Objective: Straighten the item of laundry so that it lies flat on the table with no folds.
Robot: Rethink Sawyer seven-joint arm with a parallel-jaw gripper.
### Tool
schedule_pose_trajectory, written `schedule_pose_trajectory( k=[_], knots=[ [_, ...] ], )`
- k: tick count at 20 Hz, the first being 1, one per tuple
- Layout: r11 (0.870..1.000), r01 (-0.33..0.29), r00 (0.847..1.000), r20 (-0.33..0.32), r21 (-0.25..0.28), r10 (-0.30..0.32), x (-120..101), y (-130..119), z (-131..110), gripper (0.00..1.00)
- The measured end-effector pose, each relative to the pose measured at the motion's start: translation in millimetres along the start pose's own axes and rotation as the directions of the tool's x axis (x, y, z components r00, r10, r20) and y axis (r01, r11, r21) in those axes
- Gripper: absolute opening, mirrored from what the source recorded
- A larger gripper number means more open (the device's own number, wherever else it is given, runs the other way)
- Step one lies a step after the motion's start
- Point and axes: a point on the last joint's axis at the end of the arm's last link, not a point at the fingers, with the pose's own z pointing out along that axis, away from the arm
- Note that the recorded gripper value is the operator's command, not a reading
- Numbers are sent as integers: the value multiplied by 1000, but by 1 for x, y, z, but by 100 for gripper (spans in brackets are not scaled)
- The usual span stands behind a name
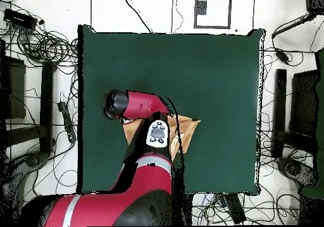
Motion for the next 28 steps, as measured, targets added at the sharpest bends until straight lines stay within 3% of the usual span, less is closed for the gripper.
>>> schedule_pose_trajectory(
  k=[10, 14, 19, 21, 28],
  knots=[
    [993, 22, 998, -61, 112, -16, -9, 17, 0, 0],
    [992, 26, 998, -65, 123, -18, -11, 20, -1, 0],
    [995, 17, 998, -54, 94, -12, -25, 29, -9, 0],
    [997, 9, 999, -41, 72, -6, -41, 34, -20, 0],
    [1000, -16, 1000, -4, 9, 16, -90, 48, -80, 0]
  ],
)
